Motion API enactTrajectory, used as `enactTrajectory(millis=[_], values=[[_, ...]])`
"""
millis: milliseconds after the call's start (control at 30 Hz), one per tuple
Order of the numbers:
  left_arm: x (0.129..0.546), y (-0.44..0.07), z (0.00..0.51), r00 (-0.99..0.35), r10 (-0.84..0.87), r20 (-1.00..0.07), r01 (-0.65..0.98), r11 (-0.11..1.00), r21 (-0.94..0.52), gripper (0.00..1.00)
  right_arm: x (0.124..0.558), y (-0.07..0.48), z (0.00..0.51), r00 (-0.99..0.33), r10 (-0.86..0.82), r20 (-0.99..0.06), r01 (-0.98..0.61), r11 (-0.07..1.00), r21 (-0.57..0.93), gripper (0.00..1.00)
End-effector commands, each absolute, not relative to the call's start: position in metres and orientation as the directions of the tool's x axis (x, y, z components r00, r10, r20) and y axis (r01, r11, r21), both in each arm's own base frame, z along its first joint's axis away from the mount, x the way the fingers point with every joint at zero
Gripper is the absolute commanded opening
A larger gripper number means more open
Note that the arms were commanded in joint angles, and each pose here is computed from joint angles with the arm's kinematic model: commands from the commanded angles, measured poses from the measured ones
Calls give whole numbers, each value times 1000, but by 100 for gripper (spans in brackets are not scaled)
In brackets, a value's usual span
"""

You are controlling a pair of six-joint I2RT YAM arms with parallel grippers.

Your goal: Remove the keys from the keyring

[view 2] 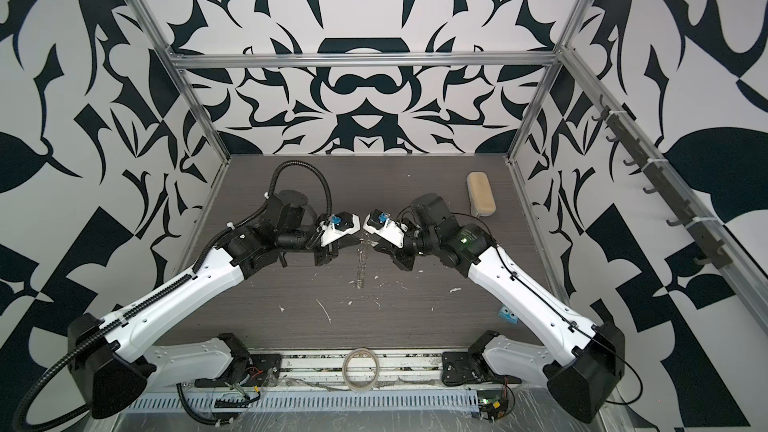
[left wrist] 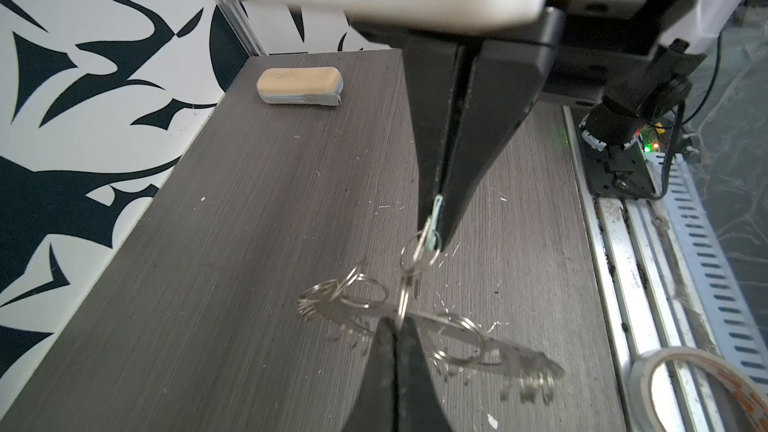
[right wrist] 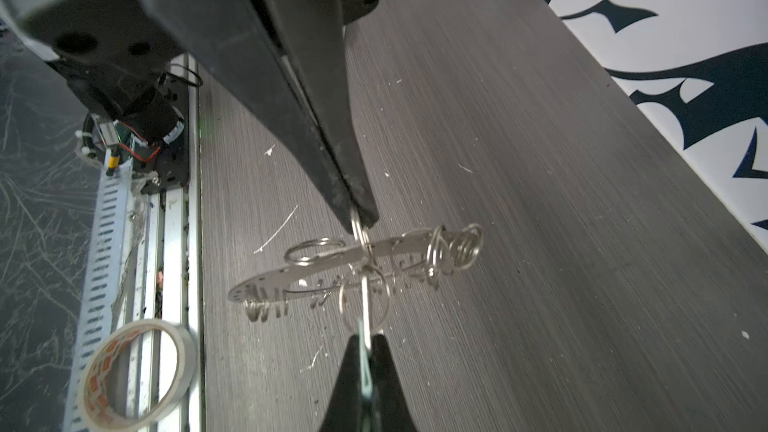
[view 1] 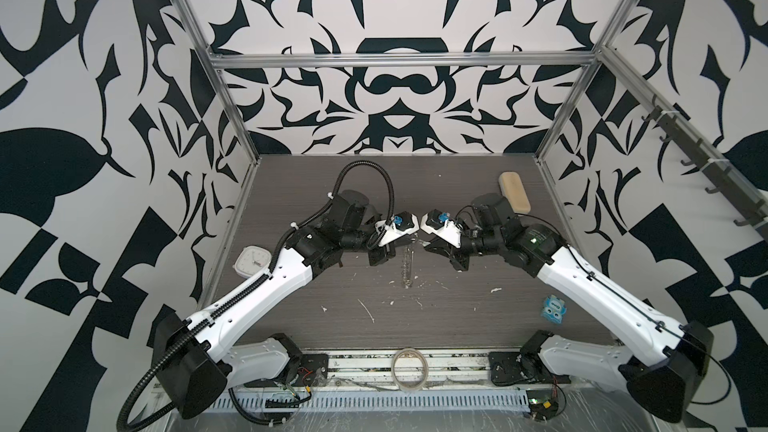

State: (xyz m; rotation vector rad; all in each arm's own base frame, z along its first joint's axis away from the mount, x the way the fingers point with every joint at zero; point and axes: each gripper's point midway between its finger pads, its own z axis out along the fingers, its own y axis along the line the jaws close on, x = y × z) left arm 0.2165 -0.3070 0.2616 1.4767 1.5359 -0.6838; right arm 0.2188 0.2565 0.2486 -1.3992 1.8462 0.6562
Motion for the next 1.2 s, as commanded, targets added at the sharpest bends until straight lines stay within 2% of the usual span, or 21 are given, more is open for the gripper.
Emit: enactTrajectory(millis=[0, 167, 233, 367, 433, 500, 633, 1033, 1167], values=[[224, -303, 251, -8, 503, -864, 971, 210, 114, 0, 214, 220, 237, -201, -736, -646, -950, 308, -56, 0], [224, -304, 247, -19, 476, -879, 969, 224, 101, 0, 241, 200, 242, -148, -800, -581, -905, 347, -247, 0], [221, -306, 248, -16, 450, -893, 972, 215, 91, 0, 248, 203, 254, -98, -773, -627, -880, 362, -308, 0], [220, -312, 257, -17, 371, -929, 974, 217, 69, 0, 244, 216, 272, 116, -664, -738, -832, 341, -437, 0], [220, -314, 261, -14, 349, -937, 974, 217, 66, 0, 238, 218, 273, 217, -619, -754, -803, 326, -499, 0], [222, -314, 265, -7, 338, -941, 973, 220, 72, 0, 233, 219, 269, 233, -595, -769, -803, 329, -497, 0], [224, -313, 268, 0, 348, -938, 971, 225, 84, 0, 235, 216, 260, 159, -613, -774, -819, 355, -450, 0], [225, -314, 276, -7, 345, -939, 971, 226, 76, 0, 219, 217, 254, 178, -556, -812, -835, 352, -424, 0], [221, -317, 285, 5, 326, -945, 978, 194, 72, 0, 204, 233, 262, 92, -475, -875, -913, 310, -264, 0]])
